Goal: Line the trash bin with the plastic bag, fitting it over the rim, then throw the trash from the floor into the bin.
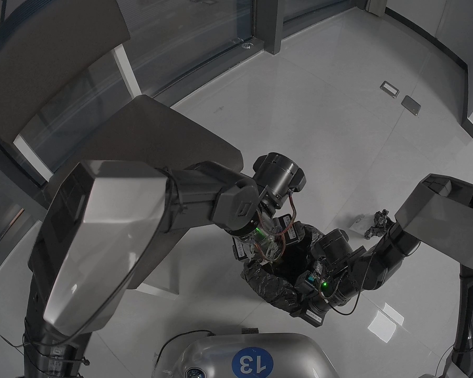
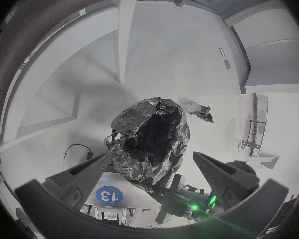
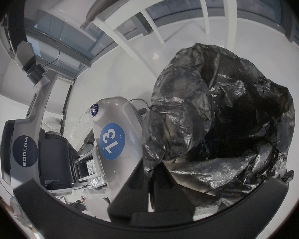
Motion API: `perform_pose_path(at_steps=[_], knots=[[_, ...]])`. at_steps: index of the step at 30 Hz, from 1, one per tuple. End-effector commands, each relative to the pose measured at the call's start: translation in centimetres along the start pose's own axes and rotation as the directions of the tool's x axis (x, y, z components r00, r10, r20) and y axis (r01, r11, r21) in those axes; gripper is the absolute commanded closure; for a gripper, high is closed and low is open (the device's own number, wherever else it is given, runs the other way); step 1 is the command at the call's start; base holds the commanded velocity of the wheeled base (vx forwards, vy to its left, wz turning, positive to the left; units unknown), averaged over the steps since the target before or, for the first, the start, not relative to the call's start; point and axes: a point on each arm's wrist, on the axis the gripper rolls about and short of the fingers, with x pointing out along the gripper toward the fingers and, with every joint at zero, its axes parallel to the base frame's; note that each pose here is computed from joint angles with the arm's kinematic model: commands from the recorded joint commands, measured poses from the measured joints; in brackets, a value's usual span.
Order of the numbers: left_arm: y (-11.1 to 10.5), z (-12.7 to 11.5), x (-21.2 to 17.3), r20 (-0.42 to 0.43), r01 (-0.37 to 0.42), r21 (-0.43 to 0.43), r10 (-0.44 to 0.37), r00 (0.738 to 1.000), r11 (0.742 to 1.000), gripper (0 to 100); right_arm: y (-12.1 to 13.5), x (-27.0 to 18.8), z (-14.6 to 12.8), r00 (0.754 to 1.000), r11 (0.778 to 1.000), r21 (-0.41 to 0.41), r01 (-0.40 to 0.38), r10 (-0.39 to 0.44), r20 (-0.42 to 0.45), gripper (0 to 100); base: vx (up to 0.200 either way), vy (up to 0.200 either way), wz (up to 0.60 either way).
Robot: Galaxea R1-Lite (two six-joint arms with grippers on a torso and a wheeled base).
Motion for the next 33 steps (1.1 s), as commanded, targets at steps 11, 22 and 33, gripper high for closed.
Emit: perform_pose_path(at_steps=[11, 22, 33], knots=[[-0.2, 0.0, -0.3, 0.003, 0.007, 0.002, -0.007, 1.000, 1.000, 0, 0.8, 0.2, 0.4, 1.000, 1.000, -0.024, -0.004, 0.005, 0.015, 0, 0.000, 0.000, 0.00], [-0.7, -0.8, -0.2, -0.007, 0.011, 0.015, -0.011, 1.000, 1.000, 0, 1.3, -0.6, 2.5, 0.997, 1.000, -0.028, 0.010, -0.008, 0.071, 0, 0.000, 0.000, 0.00], [-0.7, -0.8, -0.3, -0.006, 0.011, 0.017, -0.011, 1.000, 1.000, 0, -1.1, 0.1, 1.8, 0.997, 0.995, 0.088, 0.040, -0.046, 0.064, 0, 0.000, 0.000, 0.00]])
